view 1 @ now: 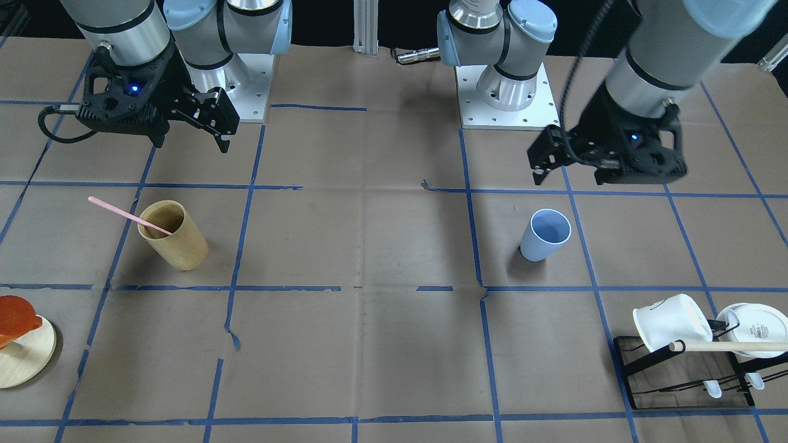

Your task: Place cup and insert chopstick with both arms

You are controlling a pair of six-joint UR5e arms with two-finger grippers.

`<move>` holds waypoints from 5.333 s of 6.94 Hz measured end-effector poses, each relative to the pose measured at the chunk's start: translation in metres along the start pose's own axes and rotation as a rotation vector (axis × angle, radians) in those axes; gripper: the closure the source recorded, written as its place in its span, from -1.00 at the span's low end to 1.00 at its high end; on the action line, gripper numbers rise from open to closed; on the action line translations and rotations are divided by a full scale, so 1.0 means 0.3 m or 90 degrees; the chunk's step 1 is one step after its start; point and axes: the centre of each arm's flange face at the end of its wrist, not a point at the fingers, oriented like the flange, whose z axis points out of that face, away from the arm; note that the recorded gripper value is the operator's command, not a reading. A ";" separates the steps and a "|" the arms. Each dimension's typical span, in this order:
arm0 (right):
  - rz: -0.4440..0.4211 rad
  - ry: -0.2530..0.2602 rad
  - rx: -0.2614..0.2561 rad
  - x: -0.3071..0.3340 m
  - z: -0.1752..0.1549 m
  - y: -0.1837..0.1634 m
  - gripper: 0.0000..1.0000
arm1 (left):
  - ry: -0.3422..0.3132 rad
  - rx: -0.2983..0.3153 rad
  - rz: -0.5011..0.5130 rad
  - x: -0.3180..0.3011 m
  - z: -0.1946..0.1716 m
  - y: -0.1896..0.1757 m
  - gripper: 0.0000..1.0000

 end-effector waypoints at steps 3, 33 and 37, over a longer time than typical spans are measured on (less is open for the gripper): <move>0.000 0.000 0.003 0.001 0.000 0.000 -1.00 | 0.011 -0.024 0.007 -0.235 0.313 -0.041 -0.97; -0.612 -0.022 0.036 0.537 0.393 -0.131 -0.99 | 0.031 0.025 -0.120 0.879 0.496 -0.141 -0.98; -0.711 -0.033 0.033 0.591 0.412 -0.123 -0.62 | 0.036 0.022 0.004 0.583 0.011 -0.100 -0.99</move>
